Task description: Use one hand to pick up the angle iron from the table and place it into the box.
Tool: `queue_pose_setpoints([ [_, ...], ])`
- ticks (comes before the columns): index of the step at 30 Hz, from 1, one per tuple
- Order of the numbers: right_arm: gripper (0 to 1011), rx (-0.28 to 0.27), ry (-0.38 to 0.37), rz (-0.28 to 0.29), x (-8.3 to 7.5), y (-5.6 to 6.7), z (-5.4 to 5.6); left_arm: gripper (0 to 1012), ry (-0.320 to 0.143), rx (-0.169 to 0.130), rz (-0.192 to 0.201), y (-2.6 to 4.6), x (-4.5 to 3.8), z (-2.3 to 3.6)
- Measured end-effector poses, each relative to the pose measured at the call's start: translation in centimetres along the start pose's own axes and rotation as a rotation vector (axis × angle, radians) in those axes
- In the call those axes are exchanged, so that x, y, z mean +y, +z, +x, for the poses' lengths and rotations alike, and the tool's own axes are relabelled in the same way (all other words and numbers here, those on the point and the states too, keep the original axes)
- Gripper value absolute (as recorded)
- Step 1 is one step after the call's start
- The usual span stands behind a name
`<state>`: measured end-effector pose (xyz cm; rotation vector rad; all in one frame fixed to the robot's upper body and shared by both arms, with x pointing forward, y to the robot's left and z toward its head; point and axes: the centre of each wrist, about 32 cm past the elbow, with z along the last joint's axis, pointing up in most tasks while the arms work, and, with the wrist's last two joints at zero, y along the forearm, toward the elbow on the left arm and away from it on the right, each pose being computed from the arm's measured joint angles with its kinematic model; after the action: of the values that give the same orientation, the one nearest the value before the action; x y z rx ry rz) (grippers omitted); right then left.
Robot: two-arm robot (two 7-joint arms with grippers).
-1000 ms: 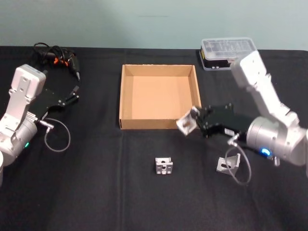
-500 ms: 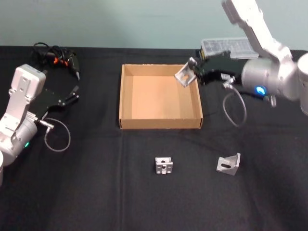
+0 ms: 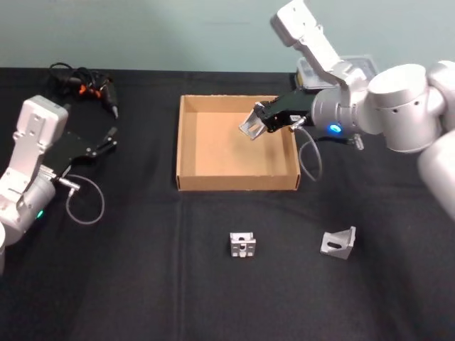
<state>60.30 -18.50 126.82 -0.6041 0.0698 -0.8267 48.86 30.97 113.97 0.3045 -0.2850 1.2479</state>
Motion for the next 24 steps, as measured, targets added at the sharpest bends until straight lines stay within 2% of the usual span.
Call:
queue_pose_setpoints([
  [6,78,-0.009,0.002,-0.031,2.4,-0.1,-0.6,1000,0.000,0.000,0.000,0.00,0.00,0.00],
  [11,78,-0.008,-0.008,-0.057,3.7,-0.4,-0.9,1000,0.000,0.000,0.000,0.00,0.00,0.00],
  [23,81,-0.009,-0.011,-0.053,3.6,-0.3,-0.8,1000,0.000,0.000,0.000,0.00,0.00,0.00],
  [24,119,-0.009,-0.011,-0.052,3.6,-0.3,-0.8,1000,0.000,0.000,0.000,0.00,0.00,0.00],
])
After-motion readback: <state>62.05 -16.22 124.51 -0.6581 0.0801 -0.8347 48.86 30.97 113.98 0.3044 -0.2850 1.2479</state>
